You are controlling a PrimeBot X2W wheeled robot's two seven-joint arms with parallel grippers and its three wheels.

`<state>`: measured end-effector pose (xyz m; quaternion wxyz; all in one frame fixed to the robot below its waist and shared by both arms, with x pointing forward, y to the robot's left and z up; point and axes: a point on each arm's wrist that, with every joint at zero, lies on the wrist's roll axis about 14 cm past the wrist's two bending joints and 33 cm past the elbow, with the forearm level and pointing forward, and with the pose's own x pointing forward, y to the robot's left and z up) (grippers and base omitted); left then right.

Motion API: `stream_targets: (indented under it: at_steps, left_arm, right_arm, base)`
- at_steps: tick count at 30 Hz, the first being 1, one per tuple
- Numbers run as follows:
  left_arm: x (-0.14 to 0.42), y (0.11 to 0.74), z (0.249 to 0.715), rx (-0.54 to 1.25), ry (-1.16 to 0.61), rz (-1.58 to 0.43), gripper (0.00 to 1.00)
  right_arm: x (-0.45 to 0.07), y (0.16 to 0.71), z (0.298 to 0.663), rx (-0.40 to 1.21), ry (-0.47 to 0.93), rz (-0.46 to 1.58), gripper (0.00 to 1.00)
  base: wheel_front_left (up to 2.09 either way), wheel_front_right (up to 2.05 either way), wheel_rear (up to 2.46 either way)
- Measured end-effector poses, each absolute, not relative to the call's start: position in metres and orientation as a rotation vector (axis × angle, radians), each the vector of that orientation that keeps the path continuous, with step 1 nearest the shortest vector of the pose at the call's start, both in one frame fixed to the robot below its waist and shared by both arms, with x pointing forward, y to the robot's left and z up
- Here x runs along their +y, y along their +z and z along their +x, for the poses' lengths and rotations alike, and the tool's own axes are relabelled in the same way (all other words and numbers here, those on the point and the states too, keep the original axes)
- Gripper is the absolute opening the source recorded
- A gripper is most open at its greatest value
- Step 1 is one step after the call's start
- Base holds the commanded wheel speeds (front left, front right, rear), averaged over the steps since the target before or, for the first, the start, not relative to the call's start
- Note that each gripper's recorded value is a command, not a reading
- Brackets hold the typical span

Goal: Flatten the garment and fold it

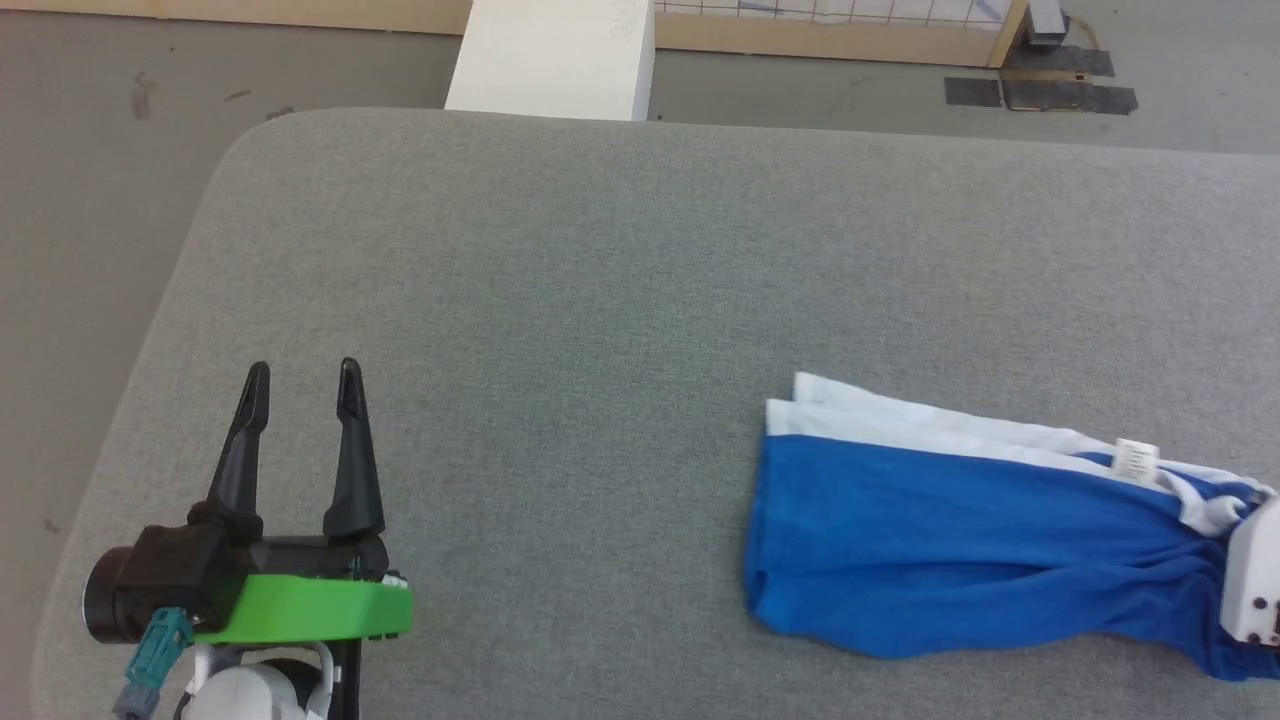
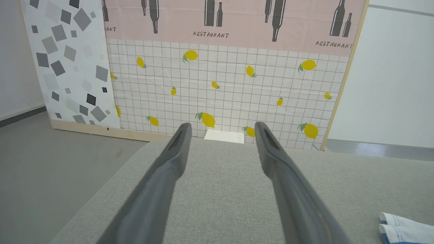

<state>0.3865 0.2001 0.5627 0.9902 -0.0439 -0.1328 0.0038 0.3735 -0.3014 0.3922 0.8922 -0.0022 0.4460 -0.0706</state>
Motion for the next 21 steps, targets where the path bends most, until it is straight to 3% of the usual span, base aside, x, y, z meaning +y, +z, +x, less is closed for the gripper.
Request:
stream_targets:
  at_steps: [4,9,21]
  left_arm:
    - [0.197,0.561,0.388,-0.262,-0.003,-0.087,1.00]
    - [0.197,0.561,0.388,-0.261,-0.004,-0.089,1.00]
    - [0.197,0.564,0.384,-0.271,-0.009,-0.092,1.00]
  right_arm:
    - [-0.316,0.393,0.371,0.934,-0.185,-0.038,0.00]
    - [-0.303,0.405,0.380,0.912,-0.126,-0.096,0.00]
    - [-0.197,0.468,0.385,0.867,0.244,-0.079,0.00]
  base:
    - [0.00,0.00,0.00]
    - [0.00,0.00,0.00]
    - [0.00,0.00,0.00]
